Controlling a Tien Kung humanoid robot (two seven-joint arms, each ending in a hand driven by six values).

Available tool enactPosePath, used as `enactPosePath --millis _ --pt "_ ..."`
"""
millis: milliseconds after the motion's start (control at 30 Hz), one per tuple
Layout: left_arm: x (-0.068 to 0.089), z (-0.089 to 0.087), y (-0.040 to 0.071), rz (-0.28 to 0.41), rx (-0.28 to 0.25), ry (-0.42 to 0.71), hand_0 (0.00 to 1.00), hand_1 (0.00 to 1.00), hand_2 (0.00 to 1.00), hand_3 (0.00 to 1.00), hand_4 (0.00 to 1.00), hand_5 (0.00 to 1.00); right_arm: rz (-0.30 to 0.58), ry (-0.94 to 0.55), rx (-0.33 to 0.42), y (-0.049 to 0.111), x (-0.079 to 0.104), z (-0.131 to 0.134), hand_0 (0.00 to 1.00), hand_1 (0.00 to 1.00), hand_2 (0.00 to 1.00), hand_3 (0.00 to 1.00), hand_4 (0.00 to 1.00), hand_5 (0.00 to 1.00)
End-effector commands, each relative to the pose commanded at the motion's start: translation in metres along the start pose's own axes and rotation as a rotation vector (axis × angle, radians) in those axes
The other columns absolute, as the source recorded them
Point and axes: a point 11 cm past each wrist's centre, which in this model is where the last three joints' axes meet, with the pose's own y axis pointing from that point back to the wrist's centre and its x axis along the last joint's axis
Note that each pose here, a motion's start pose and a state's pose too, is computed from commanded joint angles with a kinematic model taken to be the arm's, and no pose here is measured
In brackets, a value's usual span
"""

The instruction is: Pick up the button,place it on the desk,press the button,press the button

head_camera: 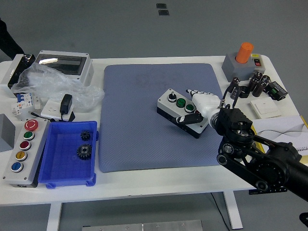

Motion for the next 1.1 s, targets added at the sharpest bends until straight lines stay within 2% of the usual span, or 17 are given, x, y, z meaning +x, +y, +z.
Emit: enactPosePath --millis 200,233,400,433,600,633,800,833,1000,1033,1100 --pt "0.000 0.002 0.000 0.002 -0.006 0.000 0.692 0.730 0.668 0.688 0.724 0.398 -0.010 0.014 -0.002 -0.001 -0.007 0.000 0.787 0.852 0.914 0.998 0.998 0.638" --pt "0.000 0.002 0.000 0.002 -0.007 0.001 0.692 0.729 0.669 0.689 0.720 0.400 -0.013 0.017 -0.002 -0.001 -0.008 0.000 0.552 0.670 0.730 0.998 0.998 0.464" --pt "0.000 0.003 0.000 0.003 -0.009 0.000 0.692 0.729 0.669 0.689 0.720 0.400 -0.018 0.028 0.007 0.000 -0.013 -0.003 0.552 0.670 0.730 0.998 0.998 0.464" --pt "0.000 0.003 0.000 0.003 -0.009 0.000 0.692 0.730 0.669 0.689 0.717 0.397 -0.015 0.029 0.008 0.000 -0.013 -0.003 0.371 0.600 0.666 0.964 0.967 0.374" --pt "0.000 0.003 0.000 0.007 -0.012 -0.001 0.692 0.730 0.669 0.689 0.717 0.397 0.008 0.033 0.015 0.001 -0.011 -0.005 0.371 0.600 0.666 0.964 0.967 0.374" --pt "0.000 0.003 0.000 0.007 -0.012 -0.001 0.692 0.730 0.668 0.687 0.713 0.395 0.013 0.034 0.016 0.001 -0.010 -0.005 0.325 0.581 0.641 0.877 0.931 0.334" --pt "0.000 0.003 0.000 0.010 -0.014 -0.002 0.692 0.730 0.668 0.687 0.713 0.395 0.019 0.045 0.024 0.002 -0.011 -0.007 0.325 0.581 0.641 0.877 0.931 0.334" --pt "0.001 0.003 0.000 0.010 -0.014 -0.002 0.693 0.730 0.669 0.687 0.711 0.404 0.018 0.048 0.026 0.002 -0.012 -0.008 0.224 0.437 0.493 0.633 0.726 0.195" --pt "0.001 0.003 0.000 0.011 -0.015 -0.002 0.693 0.730 0.669 0.687 0.711 0.404 0.020 0.059 0.035 0.003 -0.014 -0.009 0.224 0.437 0.493 0.633 0.726 0.195" --pt "0.001 0.003 0.000 0.012 -0.015 -0.002 0.694 0.730 0.669 0.687 0.708 0.409 0.023 0.060 0.036 0.004 -0.014 -0.009 0.211 0.427 0.455 0.522 0.685 0.136" --pt "0.001 0.003 0.000 0.013 -0.016 -0.002 0.694 0.730 0.669 0.687 0.708 0.409 0.033 0.058 0.040 0.004 -0.013 -0.009 0.211 0.427 0.455 0.522 0.685 0.136"
